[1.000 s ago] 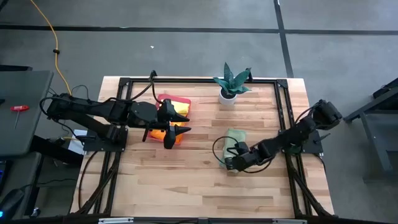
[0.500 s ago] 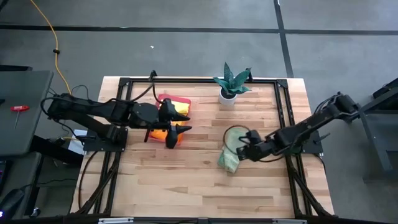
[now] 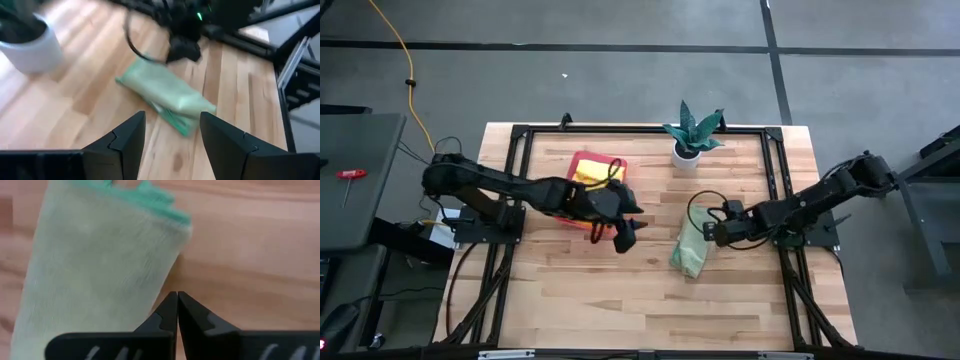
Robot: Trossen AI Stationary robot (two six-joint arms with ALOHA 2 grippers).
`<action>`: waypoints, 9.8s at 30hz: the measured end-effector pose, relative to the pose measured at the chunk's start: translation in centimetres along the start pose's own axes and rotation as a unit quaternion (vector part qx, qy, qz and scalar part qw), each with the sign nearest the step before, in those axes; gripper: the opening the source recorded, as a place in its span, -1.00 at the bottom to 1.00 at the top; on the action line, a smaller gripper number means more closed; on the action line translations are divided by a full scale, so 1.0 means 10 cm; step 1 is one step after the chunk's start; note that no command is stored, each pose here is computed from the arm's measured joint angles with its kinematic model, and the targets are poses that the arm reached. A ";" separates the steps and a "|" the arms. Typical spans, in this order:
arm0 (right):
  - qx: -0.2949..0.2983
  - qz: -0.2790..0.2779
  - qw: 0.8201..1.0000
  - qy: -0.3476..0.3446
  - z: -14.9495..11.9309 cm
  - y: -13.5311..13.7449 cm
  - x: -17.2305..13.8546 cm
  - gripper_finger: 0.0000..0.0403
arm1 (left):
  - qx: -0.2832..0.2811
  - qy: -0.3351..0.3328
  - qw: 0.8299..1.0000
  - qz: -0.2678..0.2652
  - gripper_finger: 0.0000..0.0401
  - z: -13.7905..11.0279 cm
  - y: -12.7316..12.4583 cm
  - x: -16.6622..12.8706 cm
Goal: Fold microfiber towels
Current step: Fold the green microfiber cloth, then put the green microfiber cloth into the pink bin
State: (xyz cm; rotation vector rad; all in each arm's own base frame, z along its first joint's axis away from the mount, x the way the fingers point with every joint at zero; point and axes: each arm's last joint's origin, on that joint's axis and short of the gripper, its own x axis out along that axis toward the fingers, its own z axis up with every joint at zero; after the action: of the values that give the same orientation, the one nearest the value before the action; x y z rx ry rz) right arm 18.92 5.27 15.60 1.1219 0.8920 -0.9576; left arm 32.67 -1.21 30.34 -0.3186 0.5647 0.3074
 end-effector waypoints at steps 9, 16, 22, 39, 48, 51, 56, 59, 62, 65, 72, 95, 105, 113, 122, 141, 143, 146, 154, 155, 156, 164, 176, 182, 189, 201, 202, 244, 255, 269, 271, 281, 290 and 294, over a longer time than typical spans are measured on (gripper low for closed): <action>0.035 0.070 0.997 0.000 0.16 0.01 0.22 -1.00 | 0.003 0.062 0.998 -0.033 -0.12 -0.14 -0.03 0.19; 0.042 0.137 0.990 -0.008 0.22 0.26 0.33 -1.00 | -0.001 0.070 0.997 -0.020 -0.12 -0.15 -0.01 0.19; 0.016 0.149 0.989 -0.018 0.25 0.32 0.25 -1.00 | -0.052 0.067 0.996 0.006 -0.12 -0.23 -0.03 0.41; 0.005 0.104 0.993 -0.059 0.40 -0.23 -0.44 -1.00 | -0.335 0.109 0.936 0.018 0.25 -0.74 0.02 1.42; 0.001 0.094 0.993 -0.075 0.41 -0.29 -0.47 -1.00 | -0.439 0.140 0.887 -0.002 0.27 -0.99 0.01 1.80; -0.004 0.083 0.994 -0.073 0.41 -0.31 -0.46 -1.00 | -0.453 0.119 0.883 0.000 0.26 -0.93 0.03 1.86; -0.007 0.095 0.994 -0.057 0.40 -0.27 -0.46 -1.00 | -0.473 0.096 0.876 0.009 0.26 -0.88 0.11 1.90; -0.017 0.094 0.994 -0.050 0.39 -0.27 -0.45 -1.00 | -0.478 0.065 0.875 -0.028 0.26 -0.79 0.08 1.91; -0.024 0.092 0.994 -0.049 0.38 -0.27 -0.45 -1.00 | -0.485 0.048 0.872 -0.051 0.26 -0.74 0.06 1.91; -0.024 0.091 0.994 -0.049 0.38 -0.26 -0.44 -1.00 | -0.487 0.060 0.870 -0.049 0.26 -0.75 0.09 1.92; -0.020 0.091 0.995 -0.045 0.37 -0.23 -0.41 -1.00 | -0.485 0.090 0.870 -0.011 0.26 -0.83 0.14 1.92; 0.003 0.156 0.988 -0.008 0.25 0.22 0.00 -1.00 | -0.544 0.111 0.831 0.032 0.24 -0.96 0.32 2.06; 0.008 0.171 0.985 -0.017 0.26 0.26 0.01 -1.00 | -0.507 0.106 0.855 0.029 -0.78 -0.97 0.32 2.07; 0.006 0.177 0.984 -0.016 0.24 0.26 0.00 -1.00 | -0.480 0.110 0.870 0.022 -0.97 -0.93 0.37 2.06; 0.000 0.181 0.983 -0.024 0.16 0.26 -0.03 -1.00 | -0.416 0.092 0.904 0.031 -0.99 -0.59 0.54 1.77; 0.006 0.187 0.981 -0.043 0.17 0.24 -0.08 -1.00 | -0.275 -0.022 0.950 0.146 -1.00 0.37 1.02 -0.08; 0.006 0.186 0.982 -0.043 0.17 0.24 -0.08 -1.00 | -0.280 -0.057 0.946 0.150 -1.00 0.44 1.04 -0.30; 0.007 0.186 0.982 -0.043 0.17 0.24 -0.08 -1.00 | -0.292 -0.093 0.936 0.174 -1.00 0.47 1.06 -0.60; 0.007 0.186 0.982 -0.043 0.17 0.24 -0.08 -1.00 | -0.391 -0.179 0.872 0.232 -1.00 -0.07 1.07 -1.11; 0.007 0.186 0.982 -0.043 0.17 0.24 -0.08 -1.00 | -0.411 -0.191 0.861 0.229 -1.00 -0.17 1.06 -1.16; 0.007 0.186 0.982 -0.043 0.17 0.24 -0.08 -1.00 | -0.431 -0.205 0.849 0.228 -1.00 -0.26 1.06 -1.19; 0.007 0.186 0.982 -0.043 0.17 0.24 -0.08 -1.00 | -0.526 -0.353 0.740 0.226 -1.00 -0.71 0.87 -1.22; -0.003 0.165 0.986 -0.020 0.16 0.20 -0.06 -1.00 | -0.571 -0.395 0.696 0.183 -1.00 -0.99 0.43 -0.76; -0.011 0.158 0.987 -0.010 0.15 0.19 -0.06 -1.00 | -0.581 -0.382 0.697 0.178 -1.00 -1.10 0.37 -0.77; -0.022 0.152 0.988 -0.001 0.15 0.18 -0.05 -1.00 | -0.567 -0.385 0.717 0.129 -1.00 -0.89 0.12 -1.02; -0.024 0.150 0.988 0.001 0.14 0.17 -0.05 -1.00 | -0.561 -0.355 0.743 0.084 -1.00 -1.03 -0.15 -1.10; -0.024 0.150 0.988 0.001 0.14 0.17 -0.05 -1.00 | -0.552 -0.349 0.751 0.099 -1.00 -1.04 -0.11 -1.09; 0.062 0.156 0.986 -0.014 0.35 0.20 -0.02 -1.00 | -0.550 -0.226 0.740 0.314 -0.97 -0.96 0.47 -0.85; 0.065 0.168 0.984 -0.014 0.35 0.22 -0.03 -1.00 | -0.588 -0.272 0.672 0.360 -0.95 -0.81 0.78 -0.70; 0.056 0.177 0.983 -0.016 0.36 0.24 -0.03 -1.00 | -0.424 -0.269 0.801 0.326 -0.99 -0.37 0.90 -1.44; 0.048 0.179 0.982 -0.017 0.36 0.24 -0.03 -1.00 | -0.387 -0.260 0.839 0.279 -0.99 -0.25 0.86 -1.58; -0.041 0.267 0.963 -0.017 0.37 0.34 -0.21 -1.00 | -0.097 -0.239 0.957 -0.133 -0.99 0.20 0.60 -1.88; -0.083 0.355 0.929 -0.060 0.45 0.30 -0.58 -1.00 | -0.008 -0.032 0.997 -0.077 -0.99 0.39 0.72 -1.92; -0.084 0.366 0.923 -0.080 0.48 0.27 -0.66 -1.00 | 0.066 0.065 0.996 -0.019 -0.99 0.54 0.83 -1.88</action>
State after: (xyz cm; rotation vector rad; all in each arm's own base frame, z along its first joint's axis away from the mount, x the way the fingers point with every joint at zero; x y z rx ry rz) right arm 19.70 2.11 23.51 1.0869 0.3499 -0.3342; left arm 17.08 4.65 43.58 -0.2225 0.7033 0.2128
